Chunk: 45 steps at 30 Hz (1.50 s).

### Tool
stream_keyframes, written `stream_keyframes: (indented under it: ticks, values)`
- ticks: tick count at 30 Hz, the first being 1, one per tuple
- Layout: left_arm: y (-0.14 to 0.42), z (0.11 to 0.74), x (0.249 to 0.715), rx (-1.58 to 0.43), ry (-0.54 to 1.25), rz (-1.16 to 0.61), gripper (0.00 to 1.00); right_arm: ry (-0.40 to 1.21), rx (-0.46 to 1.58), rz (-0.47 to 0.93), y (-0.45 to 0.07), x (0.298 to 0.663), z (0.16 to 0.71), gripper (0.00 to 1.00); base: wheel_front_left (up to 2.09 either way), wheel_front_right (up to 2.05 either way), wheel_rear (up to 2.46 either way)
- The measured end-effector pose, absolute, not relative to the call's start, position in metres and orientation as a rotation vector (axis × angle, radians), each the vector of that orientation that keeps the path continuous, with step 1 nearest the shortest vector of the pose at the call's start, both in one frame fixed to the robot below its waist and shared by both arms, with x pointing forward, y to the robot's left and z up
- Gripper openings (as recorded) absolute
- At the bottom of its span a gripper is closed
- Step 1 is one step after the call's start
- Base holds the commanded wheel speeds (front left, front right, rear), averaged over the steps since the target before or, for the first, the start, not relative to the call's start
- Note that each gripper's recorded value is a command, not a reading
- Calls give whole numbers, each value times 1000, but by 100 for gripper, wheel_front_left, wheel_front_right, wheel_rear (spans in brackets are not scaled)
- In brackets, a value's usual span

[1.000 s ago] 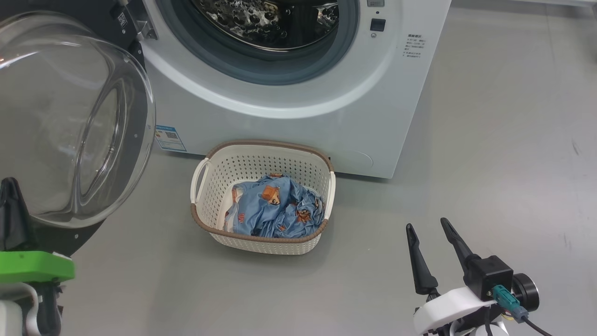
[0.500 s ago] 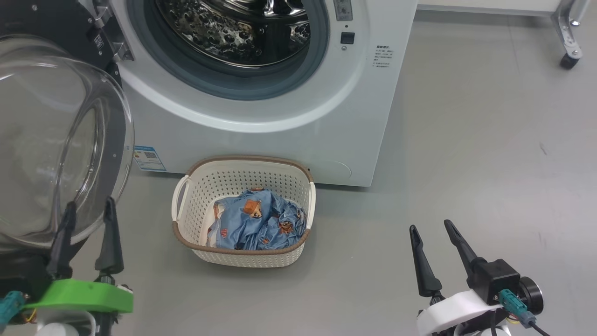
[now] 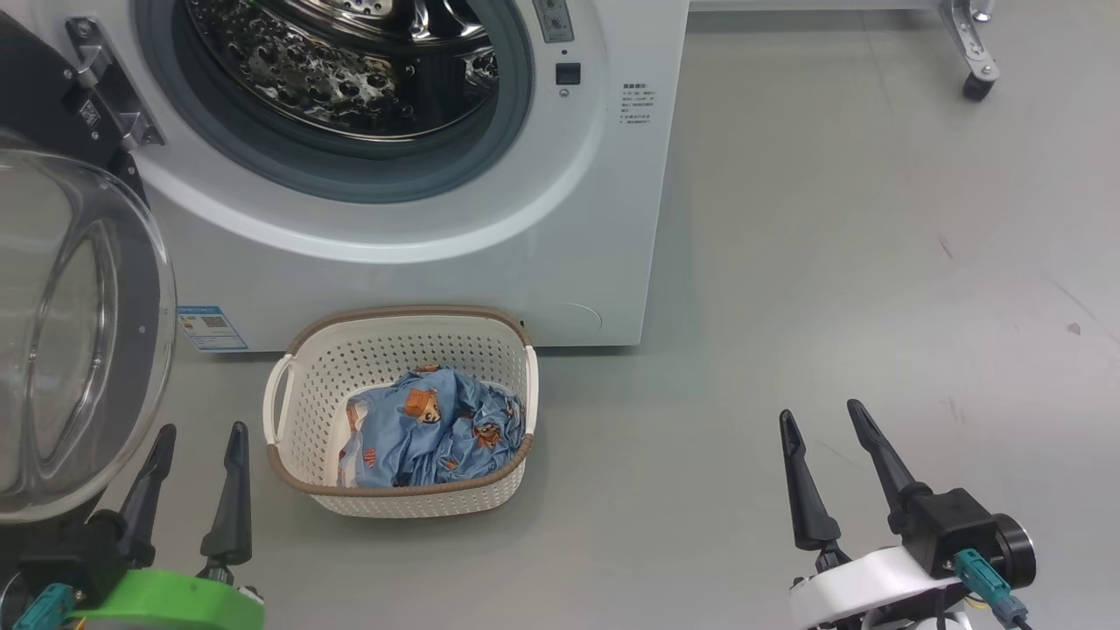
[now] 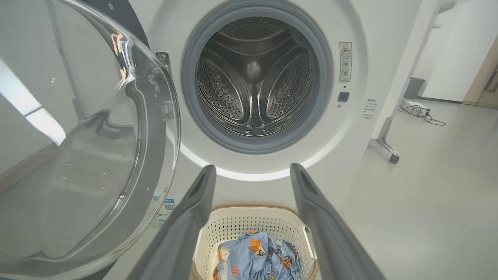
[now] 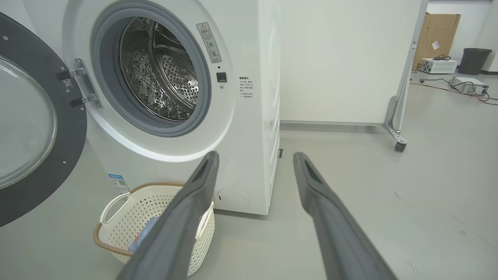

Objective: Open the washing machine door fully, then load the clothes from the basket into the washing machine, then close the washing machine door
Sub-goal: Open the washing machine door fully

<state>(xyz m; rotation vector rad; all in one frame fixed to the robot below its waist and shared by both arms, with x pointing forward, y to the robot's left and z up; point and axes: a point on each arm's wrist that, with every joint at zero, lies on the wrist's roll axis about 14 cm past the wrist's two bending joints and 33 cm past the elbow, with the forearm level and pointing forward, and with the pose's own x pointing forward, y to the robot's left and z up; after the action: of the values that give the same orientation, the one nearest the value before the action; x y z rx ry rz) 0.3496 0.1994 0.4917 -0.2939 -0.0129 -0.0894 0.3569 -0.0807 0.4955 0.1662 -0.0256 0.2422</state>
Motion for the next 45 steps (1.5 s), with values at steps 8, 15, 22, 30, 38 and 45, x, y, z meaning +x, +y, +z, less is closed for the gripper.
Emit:
stream_keyframes:
  ticks: [8, 15, 22, 30, 38, 45]
  values:
    - [184, 488, 358, -286, 8, -149, 100, -44, 161, 176, -100, 352, 501, 100, 0, 0, 0]
    - [166, 483, 360, -292, 31, -203, 100, -33, 158, 122, -115, 346, 497, 100, 0, 0, 0]
    - [167, 480, 356, -280, 42, -205, 100, -48, 156, 107, -119, 344, 501, 100, 0, 0, 0]
    - [179, 479, 348, -272, 41, -168, 100, -53, 157, 118, -116, 343, 503, 100, 0, 0, 0]
    - [185, 483, 347, -244, 26, -156, 100, -46, 153, 106, -118, 341, 501, 100, 0, 0, 0]
    - [186, 483, 346, -249, 22, -146, 100, -45, 152, 111, -117, 341, 501, 100, 0, 0, 0]
